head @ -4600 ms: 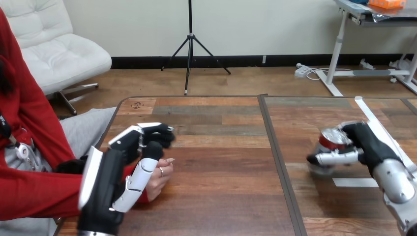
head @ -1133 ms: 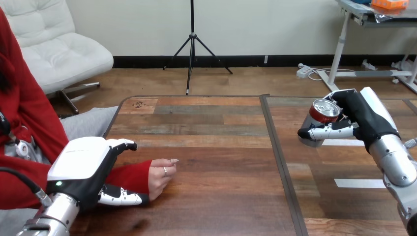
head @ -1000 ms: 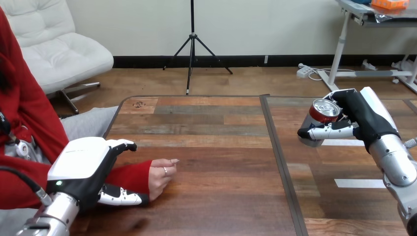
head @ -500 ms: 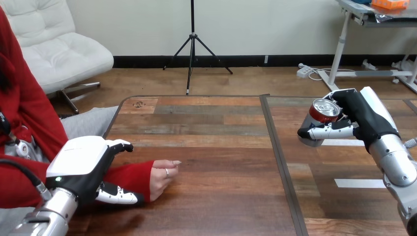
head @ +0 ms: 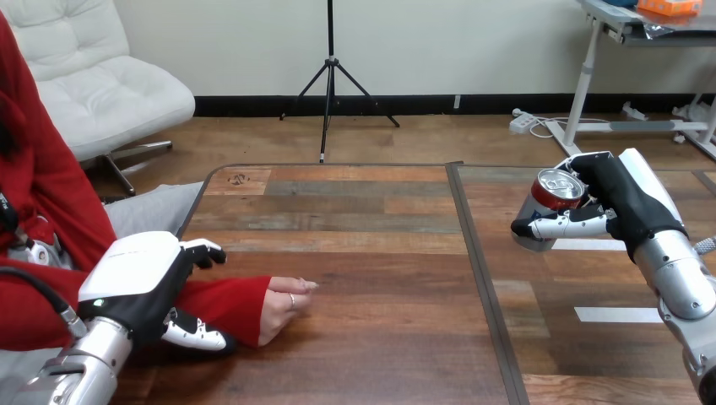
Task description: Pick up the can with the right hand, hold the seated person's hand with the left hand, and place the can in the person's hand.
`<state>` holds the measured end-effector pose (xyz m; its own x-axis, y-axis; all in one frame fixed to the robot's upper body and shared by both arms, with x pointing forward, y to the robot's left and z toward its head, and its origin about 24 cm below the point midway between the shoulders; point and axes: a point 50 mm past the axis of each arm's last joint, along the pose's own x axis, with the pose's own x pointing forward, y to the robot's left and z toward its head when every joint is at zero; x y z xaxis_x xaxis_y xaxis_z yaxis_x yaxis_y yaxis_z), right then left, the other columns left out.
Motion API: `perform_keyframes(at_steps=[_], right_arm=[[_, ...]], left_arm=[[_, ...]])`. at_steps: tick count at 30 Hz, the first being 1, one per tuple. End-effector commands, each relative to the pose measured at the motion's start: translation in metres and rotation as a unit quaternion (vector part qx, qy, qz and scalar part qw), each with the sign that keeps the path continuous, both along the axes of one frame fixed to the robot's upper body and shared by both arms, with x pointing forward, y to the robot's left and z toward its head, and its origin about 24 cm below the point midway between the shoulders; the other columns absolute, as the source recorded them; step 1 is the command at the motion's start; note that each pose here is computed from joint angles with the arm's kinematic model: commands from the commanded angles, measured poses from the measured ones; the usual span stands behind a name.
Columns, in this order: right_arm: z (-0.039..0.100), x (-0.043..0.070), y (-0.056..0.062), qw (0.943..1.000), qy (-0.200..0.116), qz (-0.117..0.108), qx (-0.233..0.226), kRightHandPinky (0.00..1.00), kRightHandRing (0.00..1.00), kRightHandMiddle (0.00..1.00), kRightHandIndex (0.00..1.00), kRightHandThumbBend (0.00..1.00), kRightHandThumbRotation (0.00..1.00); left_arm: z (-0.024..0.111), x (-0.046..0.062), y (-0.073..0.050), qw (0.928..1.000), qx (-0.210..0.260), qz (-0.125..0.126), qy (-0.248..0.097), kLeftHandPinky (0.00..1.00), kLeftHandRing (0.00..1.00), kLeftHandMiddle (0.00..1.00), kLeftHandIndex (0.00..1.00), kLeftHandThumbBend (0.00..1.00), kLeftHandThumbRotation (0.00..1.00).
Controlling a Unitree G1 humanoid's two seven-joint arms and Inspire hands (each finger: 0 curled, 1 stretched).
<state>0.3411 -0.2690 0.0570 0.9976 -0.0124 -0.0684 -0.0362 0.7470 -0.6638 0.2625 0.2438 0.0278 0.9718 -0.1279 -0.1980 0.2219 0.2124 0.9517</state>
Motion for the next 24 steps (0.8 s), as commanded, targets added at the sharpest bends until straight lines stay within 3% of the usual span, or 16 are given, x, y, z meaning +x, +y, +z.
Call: perform_keyframes(at_steps=[1, 9, 24], right_arm=[[0.041, 0.018, 0.01, 0.996, -0.086, 0.015, 0.019, 0.32, 0.37, 0.43, 0.45, 0.83, 0.0], [0.042, 0.018, 0.01, 0.996, -0.086, 0.015, 0.019, 0.33, 0.37, 0.43, 0.45, 0.83, 0.0], [0.042, 0.018, 0.009, 0.9959, -0.087, 0.016, 0.019, 0.31, 0.36, 0.42, 0.45, 0.82, 0.0]], left_arm=[[0.015, 0.017, -0.004, 0.9995, 0.001, -0.007, -0.032, 0.52, 0.63, 0.68, 0.69, 0.97, 0.08], [0.011, 0.021, -0.006, 0.9999, -0.001, -0.008, -0.013, 0.52, 0.63, 0.67, 0.66, 0.97, 0.01], [0.007, 0.028, -0.01, 0.9992, 0.002, -0.015, 0.037, 0.53, 0.64, 0.67, 0.65, 0.95, 0.0]])
